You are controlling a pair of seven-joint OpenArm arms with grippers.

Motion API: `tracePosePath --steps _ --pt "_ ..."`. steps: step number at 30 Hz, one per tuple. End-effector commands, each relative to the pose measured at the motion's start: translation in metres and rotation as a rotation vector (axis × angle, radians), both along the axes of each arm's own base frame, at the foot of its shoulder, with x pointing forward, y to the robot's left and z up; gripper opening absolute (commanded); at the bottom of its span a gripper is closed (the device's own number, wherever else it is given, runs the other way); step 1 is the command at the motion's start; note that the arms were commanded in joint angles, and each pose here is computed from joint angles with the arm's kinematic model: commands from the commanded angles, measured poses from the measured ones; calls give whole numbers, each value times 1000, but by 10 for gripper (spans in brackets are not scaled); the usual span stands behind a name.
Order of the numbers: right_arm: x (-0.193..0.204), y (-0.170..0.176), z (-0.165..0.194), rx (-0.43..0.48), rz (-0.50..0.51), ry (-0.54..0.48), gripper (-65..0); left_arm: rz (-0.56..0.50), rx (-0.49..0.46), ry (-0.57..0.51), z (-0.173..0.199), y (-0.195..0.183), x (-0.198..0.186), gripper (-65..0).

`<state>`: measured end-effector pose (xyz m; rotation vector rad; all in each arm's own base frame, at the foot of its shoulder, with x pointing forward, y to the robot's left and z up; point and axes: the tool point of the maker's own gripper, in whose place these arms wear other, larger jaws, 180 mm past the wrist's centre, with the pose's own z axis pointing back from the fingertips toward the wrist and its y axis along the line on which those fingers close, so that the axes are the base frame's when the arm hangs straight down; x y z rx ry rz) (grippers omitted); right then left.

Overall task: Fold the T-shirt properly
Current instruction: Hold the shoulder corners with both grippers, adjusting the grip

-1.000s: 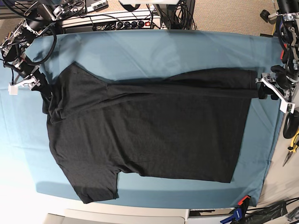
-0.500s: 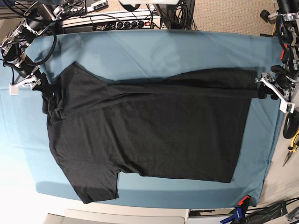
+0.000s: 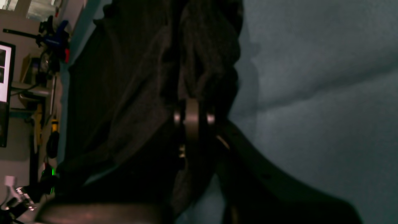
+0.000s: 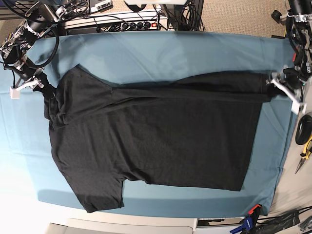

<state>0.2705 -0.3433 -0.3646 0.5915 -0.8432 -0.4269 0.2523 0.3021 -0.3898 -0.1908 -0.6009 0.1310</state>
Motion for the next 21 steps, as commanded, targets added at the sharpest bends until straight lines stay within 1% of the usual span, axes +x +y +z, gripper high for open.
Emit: tracePosePath --steps 1,4,8,15,21 --pt "9 -10 18 -24 -11 -60 -650 -5 -20 -30 12 5 8 -341" --pt "9 -10 18 -24 -11 -60 -650 -36 -108 5 8 -2 0 -341" --pt "9 -10 18 -24 -11 -60 -650 -79 -169 24 6 -13 -9 -341" --pt "9 -10 18 -24 -11 -60 -650 -112 -250 82 -5 -27 -41 -341" --pt "9 -10 18 -24 -11 -60 -650 -132 -294 61 -2 -36 -41 -341"
